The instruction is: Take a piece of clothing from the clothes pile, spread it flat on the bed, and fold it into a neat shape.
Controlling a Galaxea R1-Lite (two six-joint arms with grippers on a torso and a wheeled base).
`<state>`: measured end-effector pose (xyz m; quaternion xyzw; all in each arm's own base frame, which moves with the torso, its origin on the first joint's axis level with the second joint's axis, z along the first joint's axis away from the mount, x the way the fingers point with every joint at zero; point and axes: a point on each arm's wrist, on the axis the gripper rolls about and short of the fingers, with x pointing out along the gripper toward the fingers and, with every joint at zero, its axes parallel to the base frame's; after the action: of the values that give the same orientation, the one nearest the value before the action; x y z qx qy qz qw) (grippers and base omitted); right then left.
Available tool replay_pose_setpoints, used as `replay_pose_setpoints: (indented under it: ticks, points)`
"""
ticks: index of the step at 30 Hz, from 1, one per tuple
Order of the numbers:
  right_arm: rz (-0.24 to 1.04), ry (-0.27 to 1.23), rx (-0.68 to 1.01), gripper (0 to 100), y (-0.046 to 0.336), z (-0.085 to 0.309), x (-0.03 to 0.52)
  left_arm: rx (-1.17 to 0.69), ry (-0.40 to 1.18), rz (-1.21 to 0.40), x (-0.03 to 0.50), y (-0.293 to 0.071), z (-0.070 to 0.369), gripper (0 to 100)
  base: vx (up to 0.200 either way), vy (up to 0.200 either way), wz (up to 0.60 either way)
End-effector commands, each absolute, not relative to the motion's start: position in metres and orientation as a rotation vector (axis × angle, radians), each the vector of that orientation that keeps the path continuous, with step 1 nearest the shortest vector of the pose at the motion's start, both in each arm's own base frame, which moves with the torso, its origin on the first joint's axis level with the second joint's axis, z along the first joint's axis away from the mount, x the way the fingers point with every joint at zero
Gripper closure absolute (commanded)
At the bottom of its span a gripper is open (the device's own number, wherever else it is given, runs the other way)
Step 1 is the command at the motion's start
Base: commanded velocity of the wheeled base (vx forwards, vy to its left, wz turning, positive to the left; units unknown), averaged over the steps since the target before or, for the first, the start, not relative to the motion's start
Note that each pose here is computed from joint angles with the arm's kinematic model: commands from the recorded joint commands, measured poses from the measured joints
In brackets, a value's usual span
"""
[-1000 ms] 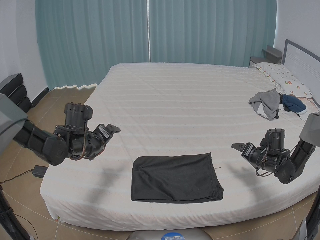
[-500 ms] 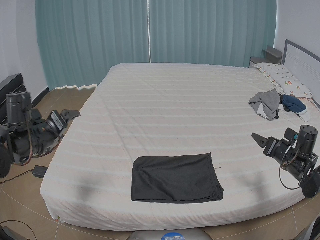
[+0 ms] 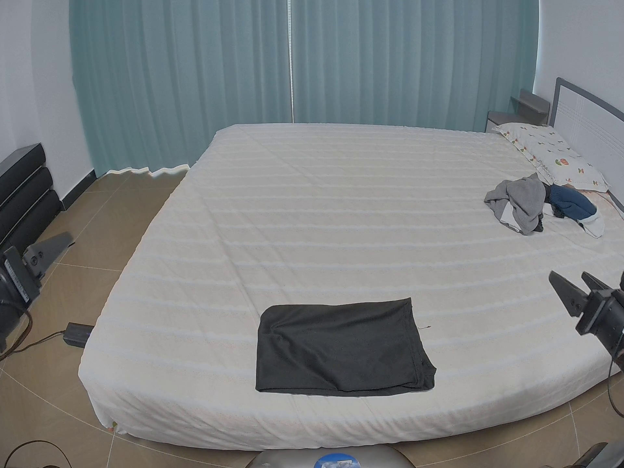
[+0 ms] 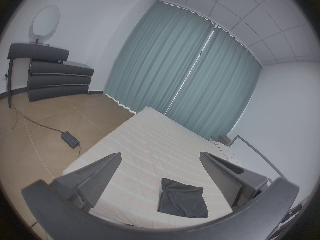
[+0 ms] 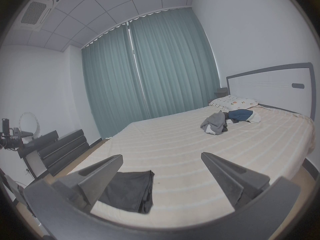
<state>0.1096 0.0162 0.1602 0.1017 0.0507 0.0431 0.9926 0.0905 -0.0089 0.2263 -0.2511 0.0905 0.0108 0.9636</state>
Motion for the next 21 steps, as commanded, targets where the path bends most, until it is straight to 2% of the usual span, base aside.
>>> replay_pose_setpoints:
  ticks: [1,11,17,21]
  points:
    - [0.099,-0.026,0.158,0,0.004,0.167,0.033,-0.425,0.075,0.031,0.022,0.000,0.221,0,0.000,0.000,0.00]
    - [0.073,-0.043,0.046,0,0.000,0.174,0.002,-0.279,-0.028,0.131,-0.012,0.007,0.215,0,0.000,0.000,0.00]
    - [0.080,-0.137,-0.114,0,0.000,0.185,-0.016,-0.148,-0.092,0.209,-0.041,0.007,0.204,0,0.000,0.000,0.00]
    - [0.087,-0.134,-0.173,0,-0.001,0.179,-0.032,-0.084,-0.163,0.247,-0.058,0.005,0.199,0,0.000,0.000,0.00]
